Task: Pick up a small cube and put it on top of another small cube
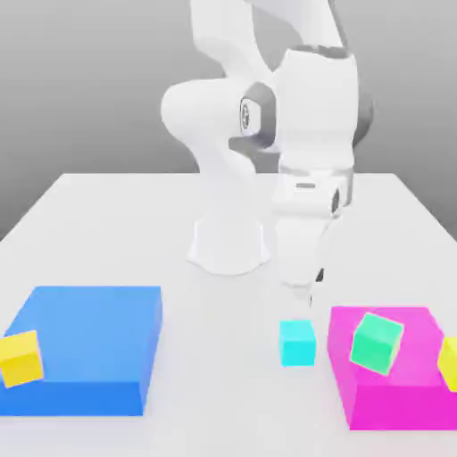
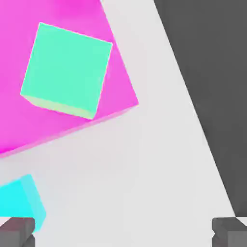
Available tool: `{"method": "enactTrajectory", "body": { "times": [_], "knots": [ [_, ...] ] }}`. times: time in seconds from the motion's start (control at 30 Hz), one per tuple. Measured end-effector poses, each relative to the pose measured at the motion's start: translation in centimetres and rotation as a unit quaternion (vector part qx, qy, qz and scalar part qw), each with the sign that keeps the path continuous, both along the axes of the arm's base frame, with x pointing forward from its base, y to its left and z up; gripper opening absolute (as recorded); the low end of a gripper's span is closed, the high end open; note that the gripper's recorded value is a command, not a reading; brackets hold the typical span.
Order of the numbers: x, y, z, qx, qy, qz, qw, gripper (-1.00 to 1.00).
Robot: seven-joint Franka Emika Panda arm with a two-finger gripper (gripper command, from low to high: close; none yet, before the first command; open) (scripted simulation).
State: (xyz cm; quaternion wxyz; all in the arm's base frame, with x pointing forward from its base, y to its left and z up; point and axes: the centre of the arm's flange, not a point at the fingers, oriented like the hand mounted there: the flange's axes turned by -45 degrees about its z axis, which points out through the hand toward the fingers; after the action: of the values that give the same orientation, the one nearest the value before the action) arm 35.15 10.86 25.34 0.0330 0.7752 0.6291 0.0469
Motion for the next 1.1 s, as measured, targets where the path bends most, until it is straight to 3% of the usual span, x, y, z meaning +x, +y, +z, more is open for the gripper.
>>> {"method": "enactTrajectory", "body": {
  "times": [0.17, 0.6, 0.63, 1.1],
  "knots": [
    [-4.2, 0.4, -5.5, -0.01, 0.051, 0.105, 0.993, 0.0],
    [-4.6, 0.4, -11.9, -0.011, 0.055, 0.115, 0.992, 0.0],
    [-4.7, 0.4, -12.3, -0.011, 0.056, 0.115, 0.992, -1.0],
    [-4.2, 0.7, -9.0, -0.011, 0.054, 0.114, 0.992, -1.0]
  ]
}}
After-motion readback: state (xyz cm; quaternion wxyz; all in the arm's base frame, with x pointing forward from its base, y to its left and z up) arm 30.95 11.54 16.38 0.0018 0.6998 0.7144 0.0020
